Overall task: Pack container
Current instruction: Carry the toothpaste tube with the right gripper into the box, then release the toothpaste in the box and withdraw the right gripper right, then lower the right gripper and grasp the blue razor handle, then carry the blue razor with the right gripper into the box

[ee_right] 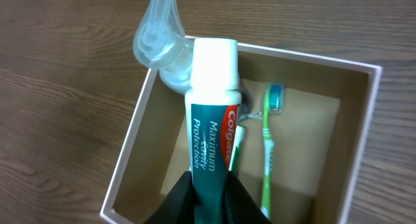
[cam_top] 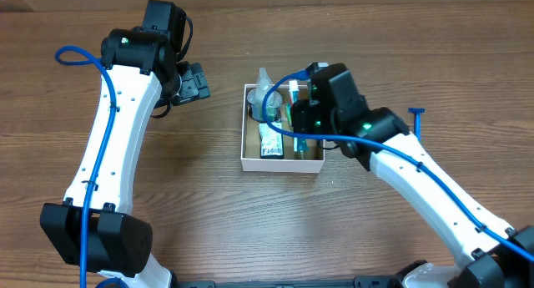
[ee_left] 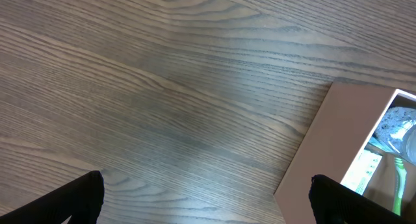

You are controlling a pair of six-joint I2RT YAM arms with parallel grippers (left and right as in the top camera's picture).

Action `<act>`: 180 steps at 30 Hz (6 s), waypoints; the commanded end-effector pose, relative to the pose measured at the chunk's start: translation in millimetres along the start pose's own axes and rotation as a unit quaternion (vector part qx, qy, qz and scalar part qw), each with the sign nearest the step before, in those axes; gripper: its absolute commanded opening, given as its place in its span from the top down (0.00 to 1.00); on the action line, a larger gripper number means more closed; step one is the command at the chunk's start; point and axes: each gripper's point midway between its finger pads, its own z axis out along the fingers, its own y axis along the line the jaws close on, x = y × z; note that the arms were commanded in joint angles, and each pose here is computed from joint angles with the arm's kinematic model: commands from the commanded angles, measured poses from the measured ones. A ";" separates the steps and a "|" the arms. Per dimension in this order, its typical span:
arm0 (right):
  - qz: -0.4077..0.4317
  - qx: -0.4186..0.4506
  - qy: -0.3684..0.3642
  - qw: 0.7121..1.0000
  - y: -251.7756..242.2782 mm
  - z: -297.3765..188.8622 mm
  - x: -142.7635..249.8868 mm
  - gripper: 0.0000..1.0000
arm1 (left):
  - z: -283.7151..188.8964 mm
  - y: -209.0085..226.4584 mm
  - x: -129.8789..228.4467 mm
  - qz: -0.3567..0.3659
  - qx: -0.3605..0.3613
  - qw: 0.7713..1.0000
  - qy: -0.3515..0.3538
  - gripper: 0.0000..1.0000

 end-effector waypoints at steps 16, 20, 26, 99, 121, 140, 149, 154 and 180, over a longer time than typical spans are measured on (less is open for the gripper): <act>0.007 0.073 0.013 0.997 -26.5 34.3 3.9 0.65 | -12.8 0.7 -5.5 0.000 0.007 1.000 -0.020 0.00; 0.007 0.079 0.027 0.997 -29.3 33.6 10.8 0.60 | -12.8 0.7 -5.5 0.000 0.007 1.000 -0.020 0.00; 0.004 0.080 0.029 0.996 -29.3 26.3 11.9 0.56 | -12.8 0.7 -5.5 0.000 0.007 1.000 -0.020 0.00; 0.197 0.143 0.146 0.959 -285.8 18.2 114.4 0.24 | -12.8 0.7 -5.5 0.000 0.007 1.000 -0.020 0.00; 0.185 0.246 0.049 0.950 -331.4 18.8 86.0 0.26 | -12.8 0.7 -5.5 0.000 0.007 1.000 -0.020 0.00; 0.170 0.260 -0.005 0.951 -340.7 26.7 85.4 0.78 | -12.8 0.7 -5.5 0.000 0.007 1.000 -0.020 0.00; 0.170 0.259 -0.005 0.951 -340.5 26.4 83.7 0.88 | -12.0 0.2 -6.2 0.000 0.007 1.000 -0.020 0.00; 0.186 0.257 -0.009 0.948 -339.0 22.9 76.9 0.89 | -12.0 0.3 -6.1 0.000 0.007 1.000 -0.020 0.00; 0.060 0.084 -0.108 0.989 -123.8 -31.2 -2.4 0.89 | -11.8 0.3 -6.1 0.000 0.007 1.000 -0.020 0.00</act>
